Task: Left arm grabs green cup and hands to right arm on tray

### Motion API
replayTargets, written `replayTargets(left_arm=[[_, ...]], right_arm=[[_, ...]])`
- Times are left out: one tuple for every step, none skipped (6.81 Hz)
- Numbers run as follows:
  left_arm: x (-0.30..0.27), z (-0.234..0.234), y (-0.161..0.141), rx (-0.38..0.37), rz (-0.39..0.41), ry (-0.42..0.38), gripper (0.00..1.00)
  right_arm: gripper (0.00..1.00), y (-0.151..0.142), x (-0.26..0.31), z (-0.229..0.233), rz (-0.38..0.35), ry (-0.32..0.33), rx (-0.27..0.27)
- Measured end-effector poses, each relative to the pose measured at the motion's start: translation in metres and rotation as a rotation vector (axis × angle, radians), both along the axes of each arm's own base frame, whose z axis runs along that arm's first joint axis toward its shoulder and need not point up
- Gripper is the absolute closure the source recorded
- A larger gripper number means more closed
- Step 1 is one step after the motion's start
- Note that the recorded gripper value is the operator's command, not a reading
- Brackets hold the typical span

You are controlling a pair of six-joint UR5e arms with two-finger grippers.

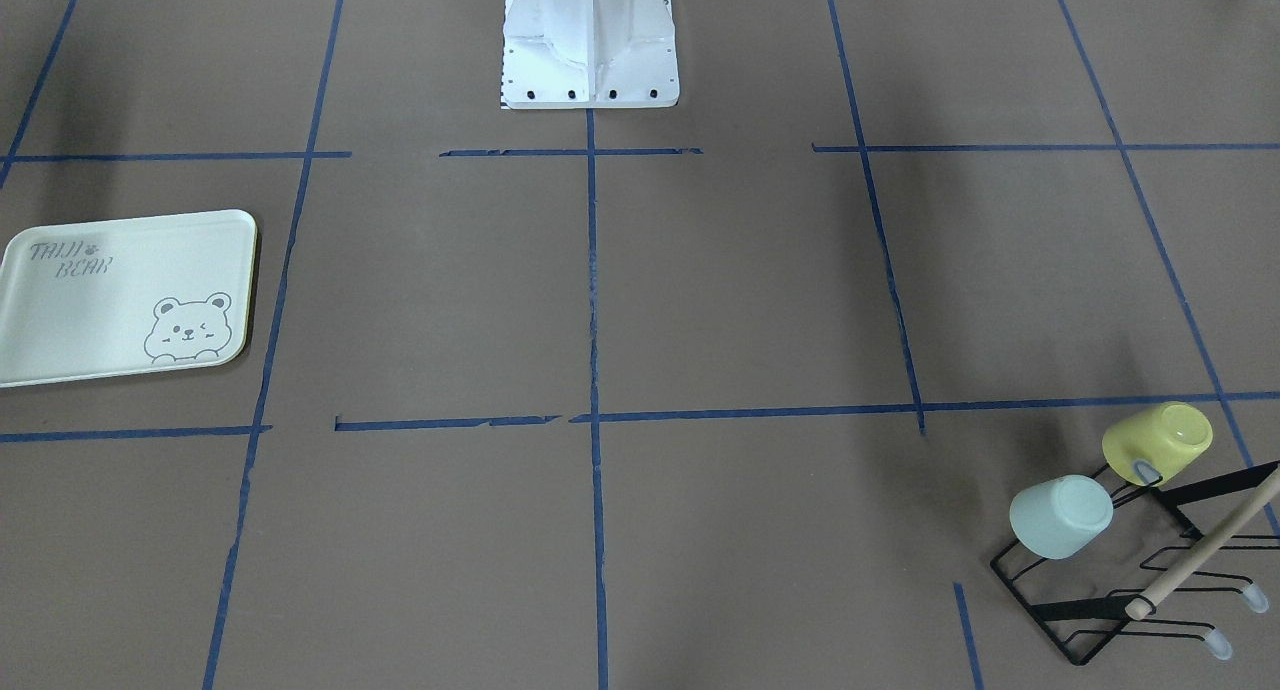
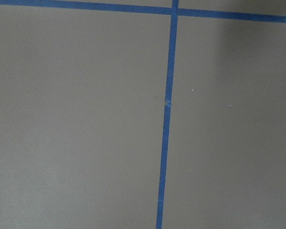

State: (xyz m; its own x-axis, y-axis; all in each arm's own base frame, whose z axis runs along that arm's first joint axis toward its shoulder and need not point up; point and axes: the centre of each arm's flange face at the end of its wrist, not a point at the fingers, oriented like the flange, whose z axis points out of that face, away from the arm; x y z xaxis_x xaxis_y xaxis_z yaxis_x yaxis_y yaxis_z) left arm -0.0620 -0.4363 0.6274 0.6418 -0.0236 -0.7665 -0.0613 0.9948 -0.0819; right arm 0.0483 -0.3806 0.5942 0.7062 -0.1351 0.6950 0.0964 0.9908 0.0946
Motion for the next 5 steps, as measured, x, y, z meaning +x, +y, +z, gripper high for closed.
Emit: replayTargets(left_arm=[[-0.0001, 0.0006, -0.0003, 0.007, 0.003, -0.009, 0.00], [-0.0016, 0.0009, -0.0005, 0.024, 0.008, -0.037, 0.00], [-0.0032, -0.0007, -0.0009, 0.038, 0.011, -0.063, 0.00], [-0.0036, -0.0020, -0.0011, 0.045, 0.013, -0.075, 0.00], [-0.0035, -0.0021, -0.0006, 0.046, 0.014, -0.080, 0.00]], right_arm=[[0.00, -0.0010, 0.0005, -0.0007, 0.002, 0.004, 0.001], [0.00, -0.0013, 0.0006, -0.0010, 0.003, 0.005, 0.001], [0.00, -0.0014, 0.0005, -0.0015, 0.004, 0.005, 0.001], [0.00, -0.0010, 0.0004, -0.0021, 0.005, 0.003, 0.001], [0.00, -0.0007, 0.0003, -0.0023, 0.005, 0.002, 0.001]])
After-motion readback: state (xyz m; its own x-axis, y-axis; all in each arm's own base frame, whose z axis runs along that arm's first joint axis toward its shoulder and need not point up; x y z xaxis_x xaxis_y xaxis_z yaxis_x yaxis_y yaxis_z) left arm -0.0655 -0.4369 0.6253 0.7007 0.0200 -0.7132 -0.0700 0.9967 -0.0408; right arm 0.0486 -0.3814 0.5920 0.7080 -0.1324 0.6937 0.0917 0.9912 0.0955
